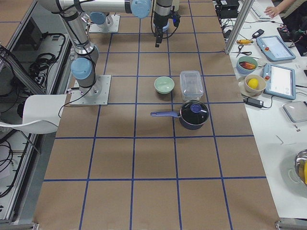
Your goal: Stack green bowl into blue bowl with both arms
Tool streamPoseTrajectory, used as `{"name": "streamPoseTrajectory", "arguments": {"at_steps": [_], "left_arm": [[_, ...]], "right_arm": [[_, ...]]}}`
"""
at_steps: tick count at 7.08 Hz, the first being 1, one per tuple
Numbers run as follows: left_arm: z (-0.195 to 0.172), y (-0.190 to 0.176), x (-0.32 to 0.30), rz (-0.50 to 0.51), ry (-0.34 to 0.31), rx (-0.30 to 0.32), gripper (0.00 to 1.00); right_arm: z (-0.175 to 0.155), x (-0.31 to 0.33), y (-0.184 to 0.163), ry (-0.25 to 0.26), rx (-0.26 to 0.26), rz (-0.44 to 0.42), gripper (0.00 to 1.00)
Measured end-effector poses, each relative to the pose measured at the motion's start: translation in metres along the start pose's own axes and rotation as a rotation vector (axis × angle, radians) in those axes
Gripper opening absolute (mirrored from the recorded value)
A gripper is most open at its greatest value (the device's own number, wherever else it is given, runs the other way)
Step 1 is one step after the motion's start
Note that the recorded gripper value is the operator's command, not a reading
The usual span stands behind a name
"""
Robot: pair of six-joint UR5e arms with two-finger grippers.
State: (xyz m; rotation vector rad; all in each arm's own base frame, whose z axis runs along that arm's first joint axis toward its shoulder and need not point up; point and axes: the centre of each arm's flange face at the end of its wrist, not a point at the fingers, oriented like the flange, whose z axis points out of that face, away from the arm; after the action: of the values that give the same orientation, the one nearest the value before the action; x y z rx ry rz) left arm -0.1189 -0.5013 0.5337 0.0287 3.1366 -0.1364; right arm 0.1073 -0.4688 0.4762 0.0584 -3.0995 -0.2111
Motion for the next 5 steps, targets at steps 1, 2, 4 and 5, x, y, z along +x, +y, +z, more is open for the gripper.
{"name": "streamPoseTrajectory", "arguments": {"at_steps": [1,2,4,5], "left_arm": [[0.0000,-0.0003,0.0000,0.000,0.000,0.000,1.00],[0.0004,-0.0007,-0.0002,0.001,-0.001,0.000,1.00],[0.0032,0.0002,0.0000,0.002,-0.005,-0.006,1.00],[0.0055,0.0023,0.0011,0.003,-0.001,-0.012,1.00]], "right_arm": [[0.0002,0.0002,-0.0001,0.000,0.001,0.001,1.00],[-0.0001,0.0003,-0.0003,0.000,0.003,0.005,1.00],[-0.0011,0.0004,0.0009,0.001,0.004,0.011,1.00],[-0.0029,0.0001,0.0026,0.000,0.006,0.014,1.00]]}}
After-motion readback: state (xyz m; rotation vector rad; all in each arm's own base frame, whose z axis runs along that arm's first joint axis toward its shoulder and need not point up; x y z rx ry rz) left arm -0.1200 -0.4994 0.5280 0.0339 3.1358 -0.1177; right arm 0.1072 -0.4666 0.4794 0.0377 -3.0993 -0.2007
